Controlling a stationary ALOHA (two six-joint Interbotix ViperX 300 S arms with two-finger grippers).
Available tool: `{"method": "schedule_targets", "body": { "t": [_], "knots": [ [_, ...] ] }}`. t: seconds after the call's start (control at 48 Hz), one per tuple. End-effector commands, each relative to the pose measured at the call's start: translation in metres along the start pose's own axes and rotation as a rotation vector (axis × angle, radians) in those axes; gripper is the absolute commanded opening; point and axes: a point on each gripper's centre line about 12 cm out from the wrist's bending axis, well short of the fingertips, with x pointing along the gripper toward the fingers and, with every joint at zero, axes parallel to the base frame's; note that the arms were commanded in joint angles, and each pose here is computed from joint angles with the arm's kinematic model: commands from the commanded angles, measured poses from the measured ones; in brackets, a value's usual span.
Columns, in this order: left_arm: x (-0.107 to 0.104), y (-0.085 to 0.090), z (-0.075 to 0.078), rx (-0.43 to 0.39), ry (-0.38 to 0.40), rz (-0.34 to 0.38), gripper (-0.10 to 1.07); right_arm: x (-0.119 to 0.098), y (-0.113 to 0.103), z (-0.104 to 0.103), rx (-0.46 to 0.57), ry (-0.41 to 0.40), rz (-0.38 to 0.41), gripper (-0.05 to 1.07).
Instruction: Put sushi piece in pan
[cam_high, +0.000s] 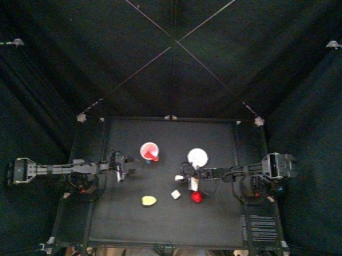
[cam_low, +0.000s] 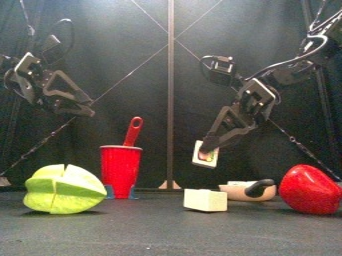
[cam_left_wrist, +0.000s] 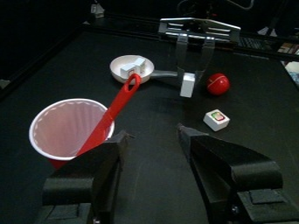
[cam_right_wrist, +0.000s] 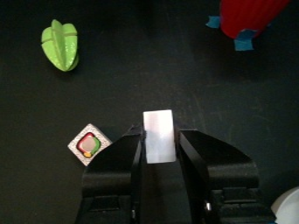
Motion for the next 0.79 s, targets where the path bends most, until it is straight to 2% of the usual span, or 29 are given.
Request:
{"method": "schedule_targets", "body": {
  "t": [0.0,0.188,0.354,0.562,0.667,0.771],
  "knots": [
    [0.002,0.000,0.005,-0.001,-0.015,0.001,0.86,-0.008,-0.007,0.012,0.026,-0.051,-0.018,0.56],
    [0.002,0.000,0.005,0.001,-0.015,0.001,0.86,-0.020,-0.032,0.016,0.071,-0.068,-0.084,0.56],
    [0.002,0.002,0.005,-0.004,-0.016,0.007,0.86,-0.044,-0.064,0.020,0.138,-0.061,-0.184,0.56],
    [0.001,0.002,0.003,-0.016,-0.012,0.012,0.86,-0.068,-0.087,0.001,0.265,-0.035,-0.271,0.56],
    [0.001,0.002,0.002,-0.016,-0.009,0.013,0.86,-0.081,-0.097,-0.011,0.350,-0.050,-0.314,0.56],
    [0.001,0.003,0.003,-0.016,-0.011,0.014,0.86,-0.090,-0.097,-0.021,0.387,-0.069,-0.329,0.56]
  ]
}}
